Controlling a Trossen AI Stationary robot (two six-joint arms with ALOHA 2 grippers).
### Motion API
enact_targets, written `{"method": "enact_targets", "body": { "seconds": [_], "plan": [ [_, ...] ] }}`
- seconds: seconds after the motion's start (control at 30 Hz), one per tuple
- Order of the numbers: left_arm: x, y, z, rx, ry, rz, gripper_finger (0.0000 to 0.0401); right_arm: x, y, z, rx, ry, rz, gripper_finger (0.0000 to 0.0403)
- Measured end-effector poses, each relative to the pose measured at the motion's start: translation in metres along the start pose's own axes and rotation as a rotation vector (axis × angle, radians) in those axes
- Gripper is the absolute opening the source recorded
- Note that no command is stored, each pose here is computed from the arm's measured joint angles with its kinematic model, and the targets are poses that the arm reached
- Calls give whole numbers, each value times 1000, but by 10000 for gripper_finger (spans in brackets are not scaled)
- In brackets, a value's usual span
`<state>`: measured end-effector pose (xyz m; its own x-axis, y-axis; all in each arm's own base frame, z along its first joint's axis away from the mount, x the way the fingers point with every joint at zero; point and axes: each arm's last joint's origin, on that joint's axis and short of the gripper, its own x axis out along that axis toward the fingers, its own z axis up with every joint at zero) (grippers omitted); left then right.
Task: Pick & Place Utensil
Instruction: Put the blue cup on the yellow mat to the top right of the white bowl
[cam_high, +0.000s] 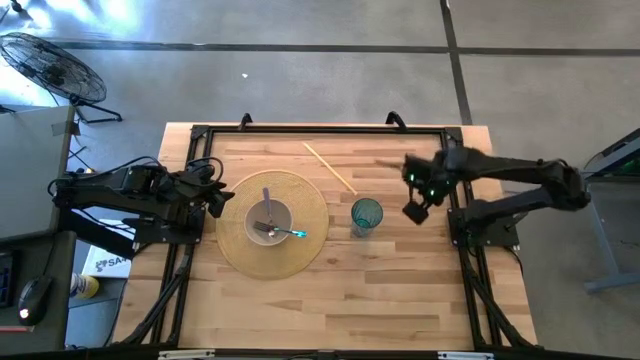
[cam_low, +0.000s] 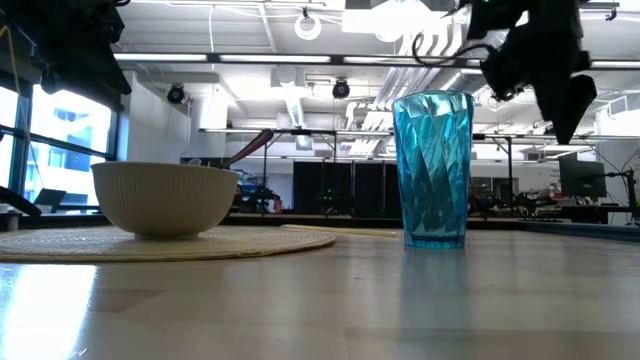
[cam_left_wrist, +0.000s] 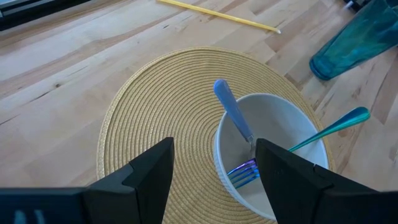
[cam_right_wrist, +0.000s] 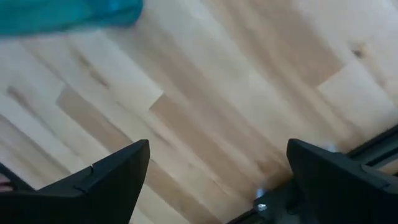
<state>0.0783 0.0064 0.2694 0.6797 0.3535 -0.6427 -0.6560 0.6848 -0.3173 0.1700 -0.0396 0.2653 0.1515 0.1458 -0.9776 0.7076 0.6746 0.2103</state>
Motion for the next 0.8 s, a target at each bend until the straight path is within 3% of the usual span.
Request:
{"method": "enact_targets", "body": {
  "seconds": [0.17, 0.27, 0.47, 0.6, 0.8],
  "plan": [
    [0, 0, 0, 0, 0, 0, 223, 28, 19, -21, -33, 51, -20, 373],
    [0, 0, 0, 0, 0, 0, 223, 55, 27, -29, -83, 4, 9, 373],
    [0, 0, 0, 0, 0, 0, 223, 97, 44, -34, -222, -268, 140, 373],
    [0, 0, 0, 0, 0, 0, 223, 114, 46, -40, -302, -481, 106, 373],
    [0, 0, 0, 0, 0, 0, 223, 136, 38, -52, -355, -672, 56, 374]
  ]
}}
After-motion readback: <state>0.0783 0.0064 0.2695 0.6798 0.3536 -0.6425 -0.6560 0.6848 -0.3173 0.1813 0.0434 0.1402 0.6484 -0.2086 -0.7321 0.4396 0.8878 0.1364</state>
